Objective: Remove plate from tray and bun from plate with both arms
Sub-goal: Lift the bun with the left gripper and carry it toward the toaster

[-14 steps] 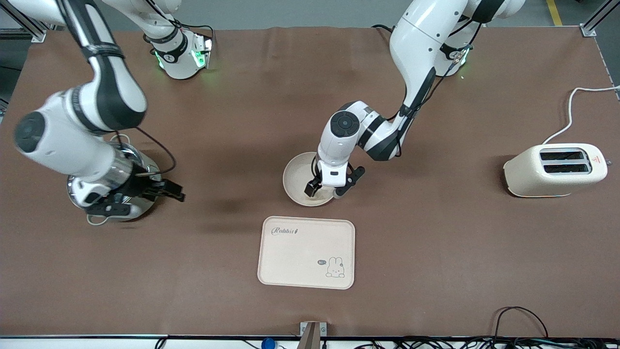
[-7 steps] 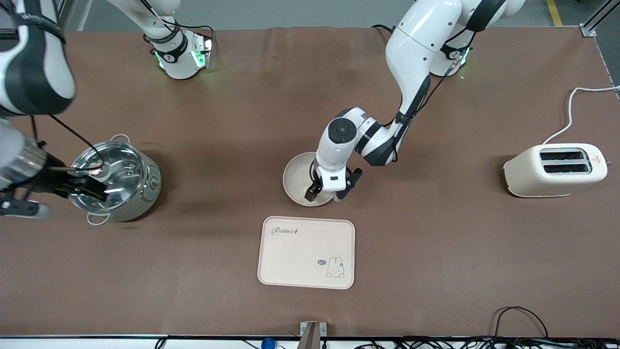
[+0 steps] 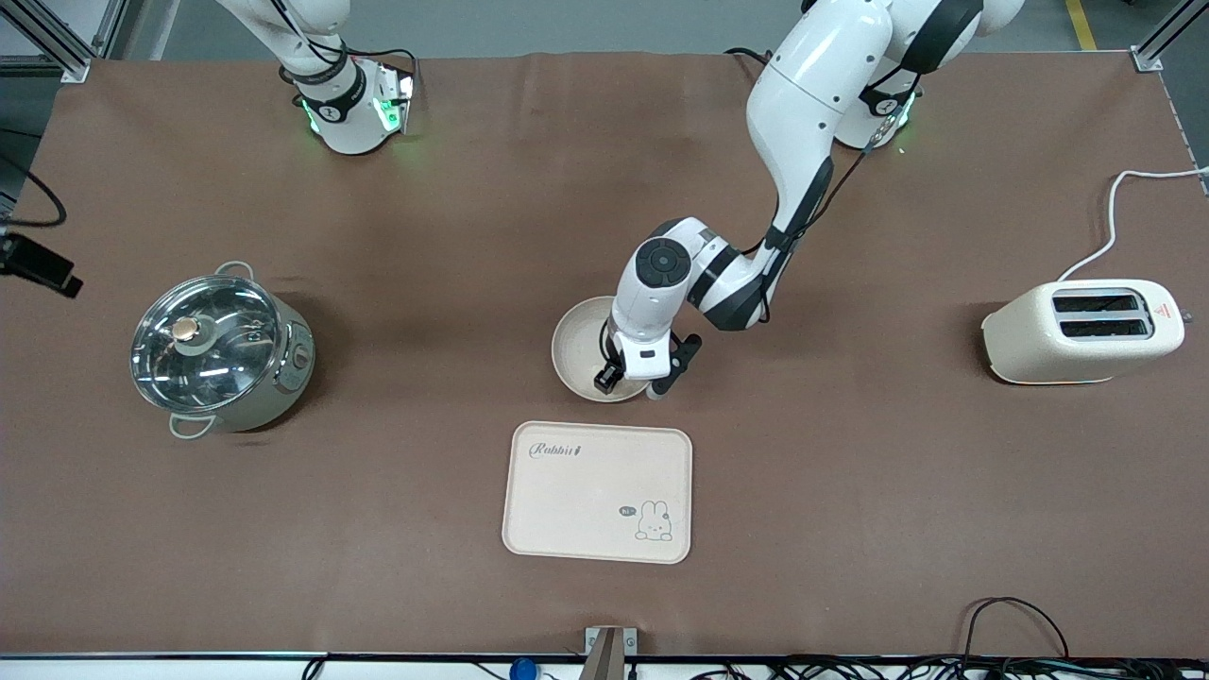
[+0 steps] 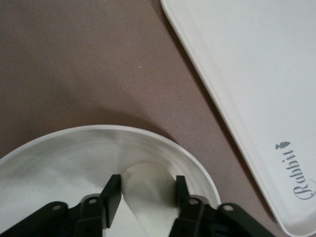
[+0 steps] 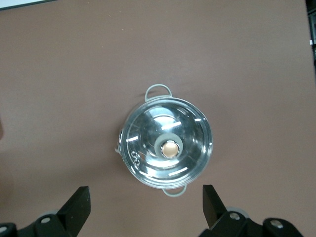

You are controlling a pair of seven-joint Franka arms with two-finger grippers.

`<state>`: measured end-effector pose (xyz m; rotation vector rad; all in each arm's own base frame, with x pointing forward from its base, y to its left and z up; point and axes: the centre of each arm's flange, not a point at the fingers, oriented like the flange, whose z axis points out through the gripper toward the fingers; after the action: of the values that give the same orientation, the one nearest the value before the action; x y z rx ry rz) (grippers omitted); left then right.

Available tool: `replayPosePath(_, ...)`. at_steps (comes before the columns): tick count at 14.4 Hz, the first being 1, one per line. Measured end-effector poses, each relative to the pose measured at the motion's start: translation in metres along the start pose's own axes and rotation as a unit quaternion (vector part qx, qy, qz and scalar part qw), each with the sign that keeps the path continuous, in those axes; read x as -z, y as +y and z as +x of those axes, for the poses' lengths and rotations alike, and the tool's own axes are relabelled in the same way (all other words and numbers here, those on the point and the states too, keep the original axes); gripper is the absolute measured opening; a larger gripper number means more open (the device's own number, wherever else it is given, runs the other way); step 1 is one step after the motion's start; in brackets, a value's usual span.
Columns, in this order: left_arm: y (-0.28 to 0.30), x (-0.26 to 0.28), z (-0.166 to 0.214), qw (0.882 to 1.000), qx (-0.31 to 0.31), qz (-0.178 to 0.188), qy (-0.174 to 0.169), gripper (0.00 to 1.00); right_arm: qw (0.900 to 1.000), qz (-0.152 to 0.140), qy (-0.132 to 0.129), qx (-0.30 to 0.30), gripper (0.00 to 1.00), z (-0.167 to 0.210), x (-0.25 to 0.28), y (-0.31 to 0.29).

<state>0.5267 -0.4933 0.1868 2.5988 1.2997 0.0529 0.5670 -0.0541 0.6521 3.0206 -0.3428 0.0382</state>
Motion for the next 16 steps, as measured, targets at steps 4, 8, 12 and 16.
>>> replayPosePath(4, 0.008, 0.011, -0.005, 1.000, -0.002, -0.004, -0.002, 0.16, 1.000, 0.005, 0.002, -0.002, 1.00, -0.006, 0.003, -0.002)
replayPosePath(8, 0.032, 0.097, 0.033, 0.999, 0.022, 0.021, 0.016, 0.13, 1.000, 0.012, -0.008, 0.001, 1.00, -0.006, -0.001, 0.000)
replayPosePath(12, 0.011, 0.160, 0.154, 0.993, 0.078, 0.083, 0.038, 0.11, 1.000, 0.013, -0.009, 0.017, 1.00, -0.006, -0.002, 0.003)
replayPosePath(16, -0.065, 0.127, 0.269, 0.987, 0.003, 0.159, 0.015, 0.13, 0.999, 0.026, -0.006, 0.020, 1.00, -0.005, -0.001, -0.002)
